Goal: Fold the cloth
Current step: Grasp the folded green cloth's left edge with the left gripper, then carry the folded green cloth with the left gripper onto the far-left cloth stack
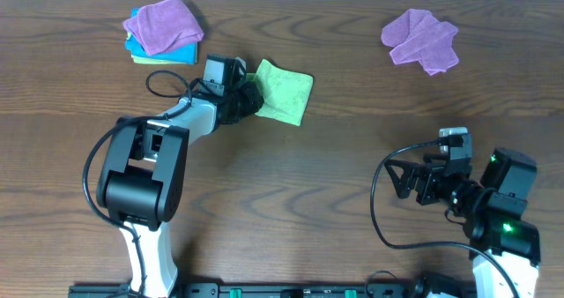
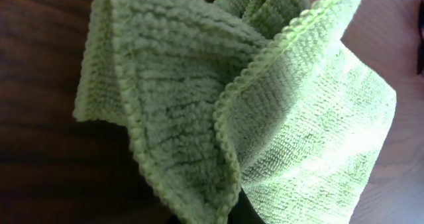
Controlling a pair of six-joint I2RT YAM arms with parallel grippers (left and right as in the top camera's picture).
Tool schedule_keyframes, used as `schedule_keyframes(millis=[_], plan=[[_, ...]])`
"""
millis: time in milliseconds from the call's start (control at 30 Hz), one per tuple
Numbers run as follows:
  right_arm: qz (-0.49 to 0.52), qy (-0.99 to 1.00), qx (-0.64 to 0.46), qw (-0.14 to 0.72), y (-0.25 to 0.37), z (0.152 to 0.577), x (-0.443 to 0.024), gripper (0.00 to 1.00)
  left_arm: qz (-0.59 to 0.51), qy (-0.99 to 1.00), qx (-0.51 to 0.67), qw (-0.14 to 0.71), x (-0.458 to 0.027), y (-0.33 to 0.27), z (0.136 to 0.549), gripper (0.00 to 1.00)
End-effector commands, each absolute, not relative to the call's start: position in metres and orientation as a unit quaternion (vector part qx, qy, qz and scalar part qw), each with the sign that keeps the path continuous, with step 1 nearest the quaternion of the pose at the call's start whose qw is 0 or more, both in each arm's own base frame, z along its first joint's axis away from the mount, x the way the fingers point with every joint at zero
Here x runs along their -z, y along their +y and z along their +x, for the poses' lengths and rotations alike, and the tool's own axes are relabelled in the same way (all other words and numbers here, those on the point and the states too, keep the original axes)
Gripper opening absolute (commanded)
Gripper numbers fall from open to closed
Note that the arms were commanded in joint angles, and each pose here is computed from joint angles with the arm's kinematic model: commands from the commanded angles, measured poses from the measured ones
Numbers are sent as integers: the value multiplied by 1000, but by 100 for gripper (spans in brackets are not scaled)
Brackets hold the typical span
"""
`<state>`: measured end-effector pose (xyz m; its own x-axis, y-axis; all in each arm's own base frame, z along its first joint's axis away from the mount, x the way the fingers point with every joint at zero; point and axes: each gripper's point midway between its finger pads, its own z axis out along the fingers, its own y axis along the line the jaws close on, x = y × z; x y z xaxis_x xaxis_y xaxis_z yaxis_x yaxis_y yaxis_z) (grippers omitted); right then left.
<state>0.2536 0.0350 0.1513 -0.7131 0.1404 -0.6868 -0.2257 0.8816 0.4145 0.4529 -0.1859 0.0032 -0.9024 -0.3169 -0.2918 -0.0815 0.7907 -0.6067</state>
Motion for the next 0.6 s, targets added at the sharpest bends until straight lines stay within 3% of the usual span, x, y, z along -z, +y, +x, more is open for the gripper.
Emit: schedule_keyframes(millis=[0, 267, 567], plan=[[-18, 893, -249, 375, 36, 252, -150, 99, -99, 926, 303, 202, -13, -188, 470, 5], [-17, 893, -249, 375, 36, 253, -150, 99, -106, 913, 302, 254, -109, -170, 531, 5], [-17, 893, -249, 375, 36, 252, -150, 99, -138, 890, 297, 317, -165, -119, 569, 6]])
